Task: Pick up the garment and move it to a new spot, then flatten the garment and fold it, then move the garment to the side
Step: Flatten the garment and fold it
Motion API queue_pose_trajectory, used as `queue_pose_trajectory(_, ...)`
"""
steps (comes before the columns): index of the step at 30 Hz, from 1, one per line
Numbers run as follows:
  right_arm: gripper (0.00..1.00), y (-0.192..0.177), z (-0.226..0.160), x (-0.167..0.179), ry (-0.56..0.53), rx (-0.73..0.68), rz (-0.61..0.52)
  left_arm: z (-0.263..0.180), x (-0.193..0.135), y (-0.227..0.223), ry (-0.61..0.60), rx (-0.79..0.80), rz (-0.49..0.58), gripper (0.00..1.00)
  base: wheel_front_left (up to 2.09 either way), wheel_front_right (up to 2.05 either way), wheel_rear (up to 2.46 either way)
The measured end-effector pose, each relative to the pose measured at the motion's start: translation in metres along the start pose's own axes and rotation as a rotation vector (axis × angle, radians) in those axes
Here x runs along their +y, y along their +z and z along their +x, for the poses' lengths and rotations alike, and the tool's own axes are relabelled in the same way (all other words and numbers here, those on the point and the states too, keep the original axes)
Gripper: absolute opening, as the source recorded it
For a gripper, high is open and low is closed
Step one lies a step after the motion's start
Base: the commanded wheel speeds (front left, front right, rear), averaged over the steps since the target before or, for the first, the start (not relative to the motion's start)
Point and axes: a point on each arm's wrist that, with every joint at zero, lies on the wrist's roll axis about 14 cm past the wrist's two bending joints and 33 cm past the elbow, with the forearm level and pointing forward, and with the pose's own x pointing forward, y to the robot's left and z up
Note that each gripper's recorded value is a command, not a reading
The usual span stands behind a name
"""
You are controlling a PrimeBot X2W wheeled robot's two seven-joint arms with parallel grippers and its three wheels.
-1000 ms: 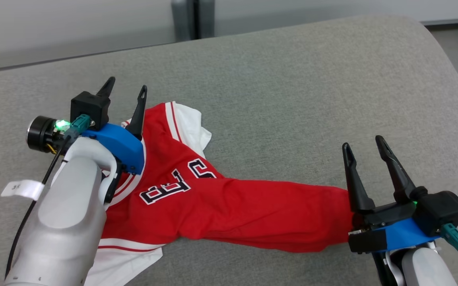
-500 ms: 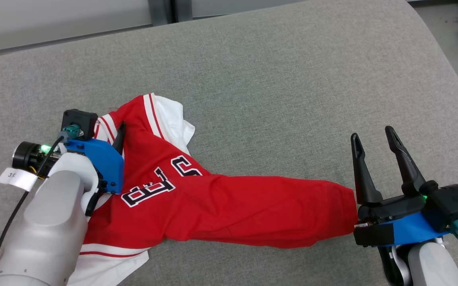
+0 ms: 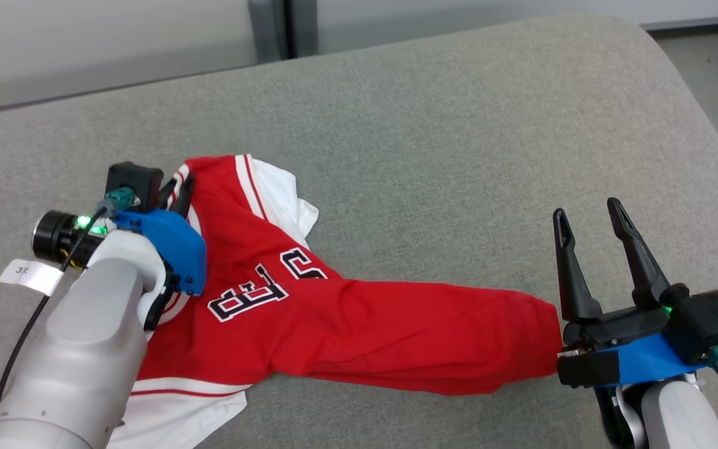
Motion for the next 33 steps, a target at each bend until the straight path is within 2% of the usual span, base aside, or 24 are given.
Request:
queue_pose_trajectory(6,1.00,0.012,-0.004,0.008,0.023,-0.035,0.017,-0.021,0.019,0.078,0.041,-0.232,0.051,0.00,0.00,0.00,0.00)
queue_pose_trajectory(14,1.00,0.025,-0.008,0.015,0.041,-0.070,0.036,-0.053,0.034,0.149,0.072,-0.417,0.126,0.00,0.00,0.00,0.00)
queue_pose_trajectory(22,1.00,0.026,-0.018,0.004,0.005,-0.066,0.035,-0.049,0.035,0.163,0.070,-0.452,0.130,0.00,0.00,0.00,0.00)
queue_pose_trajectory(29,1.00,0.017,-0.024,-0.013,-0.045,-0.034,0.026,-0.026,0.044,0.140,0.081,-0.390,0.110,0.00,0.00,0.00,0.00)
queue_pose_trajectory(30,1.00,0.016,-0.024,-0.015,-0.051,-0.029,0.024,-0.023,0.045,0.137,0.084,-0.383,0.101,0.12,0.00,0.00,0.00)
queue_pose_trajectory(31,1.00,0.014,-0.024,-0.017,-0.056,-0.025,0.025,-0.020,0.047,0.133,0.091,-0.375,0.097,0.66,0.00,0.00,0.00)
queue_pose_trajectory(32,1.00,0.014,-0.024,-0.018,-0.061,-0.023,0.025,-0.017,0.048,0.131,0.094,-0.370,0.097,1.00,0.00,0.00,0.00)
queue_pose_trajectory(33,1.00,0.012,-0.023,-0.019,-0.064,-0.019,0.023,-0.016,0.050,0.128,0.101,-0.369,0.090,1.00,0.00,0.00,0.00)
